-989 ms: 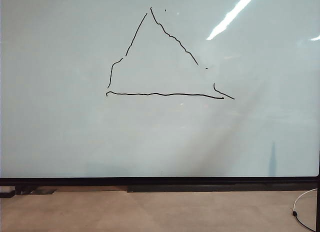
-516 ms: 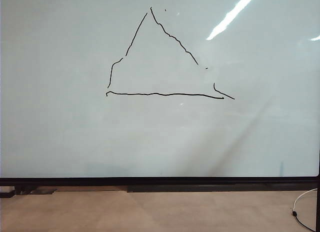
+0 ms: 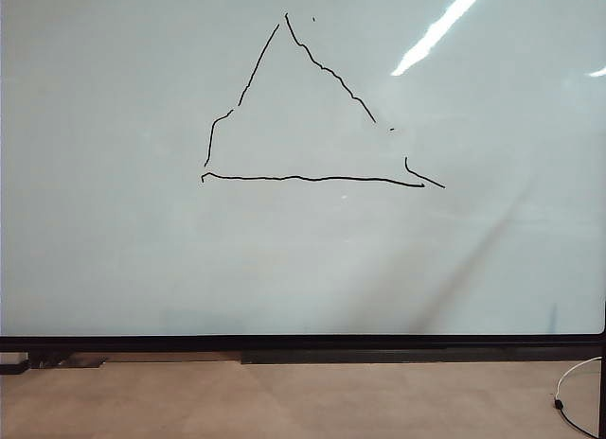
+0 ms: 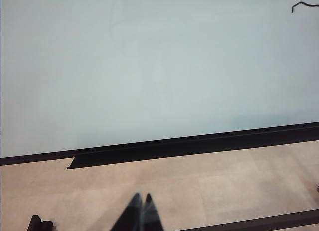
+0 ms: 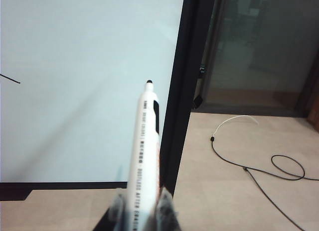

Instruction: Pick up the pen on the shelf to the right of the whiteboard and draw a triangle.

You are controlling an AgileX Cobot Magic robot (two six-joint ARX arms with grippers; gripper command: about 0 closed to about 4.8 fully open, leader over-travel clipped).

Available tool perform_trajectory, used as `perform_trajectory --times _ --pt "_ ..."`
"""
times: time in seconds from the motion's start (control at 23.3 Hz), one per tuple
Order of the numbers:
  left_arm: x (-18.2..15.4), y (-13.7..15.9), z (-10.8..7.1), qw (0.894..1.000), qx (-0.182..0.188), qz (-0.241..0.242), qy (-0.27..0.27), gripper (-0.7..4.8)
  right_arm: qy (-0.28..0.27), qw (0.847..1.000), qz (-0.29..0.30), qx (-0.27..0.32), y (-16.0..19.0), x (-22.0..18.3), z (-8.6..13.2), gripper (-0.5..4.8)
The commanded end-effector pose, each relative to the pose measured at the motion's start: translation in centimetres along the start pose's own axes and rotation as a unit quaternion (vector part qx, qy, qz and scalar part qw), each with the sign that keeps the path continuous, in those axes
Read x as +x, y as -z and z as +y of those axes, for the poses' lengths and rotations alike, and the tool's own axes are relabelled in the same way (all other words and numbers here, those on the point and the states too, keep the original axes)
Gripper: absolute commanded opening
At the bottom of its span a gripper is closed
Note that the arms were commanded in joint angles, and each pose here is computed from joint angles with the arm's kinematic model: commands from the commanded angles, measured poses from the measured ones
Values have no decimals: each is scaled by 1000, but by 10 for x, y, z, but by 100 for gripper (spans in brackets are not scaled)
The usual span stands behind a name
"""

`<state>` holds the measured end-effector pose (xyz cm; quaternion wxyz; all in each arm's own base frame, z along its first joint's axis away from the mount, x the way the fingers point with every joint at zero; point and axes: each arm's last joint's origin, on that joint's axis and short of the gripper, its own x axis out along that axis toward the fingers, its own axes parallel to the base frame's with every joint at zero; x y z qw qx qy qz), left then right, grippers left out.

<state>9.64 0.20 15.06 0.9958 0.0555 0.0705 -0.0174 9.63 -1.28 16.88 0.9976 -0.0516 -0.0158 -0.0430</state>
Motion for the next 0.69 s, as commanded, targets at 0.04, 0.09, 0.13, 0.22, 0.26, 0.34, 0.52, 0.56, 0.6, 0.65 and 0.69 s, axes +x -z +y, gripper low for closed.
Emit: perform_trajectory --times 0.04,0.09,0.13,0.22,0.26,0.34,0.52,0.56,0.6,0.65,0.69 --pt "0 -2 0 1000 1 -4 2 -5 -13 1000 0 20 2 0 1 -5" --pt "0 -2 0 1000 1 -5 2 -5 -14 1000 2 20 2 0 1 -5" --pt "0 -2 0 1000 1 -5 1 -5 -14 1000 5 21 3 0 1 -5" --pt "0 -2 0 1000 1 -5 2 -5 -14 1000 5 21 3 0 1 -5" --pt "0 -2 0 1000 1 -5 2 -5 -14 1000 5 21 3 0 1 -5" --pt "0 -2 0 1000 1 -5 2 -5 -14 1000 5 21 3 0 1 -5" --pt "0 -2 0 1000 1 -5 2 -5 -14 1000 5 21 3 0 1 -5" --pt "0 -2 0 1000 1 -5 2 -5 -14 1000 5 21 3 0 1 -5" --pt "0 -2 0 1000 1 -5 1 -5 -14 1000 5 21 3 0 1 -5" --pt "0 -2 0 1000 1 -5 2 -5 -14 1000 5 21 3 0 1 -5" --pt "0 -2 0 1000 1 -5 2 -5 -14 1000 5 21 3 0 1 -5"
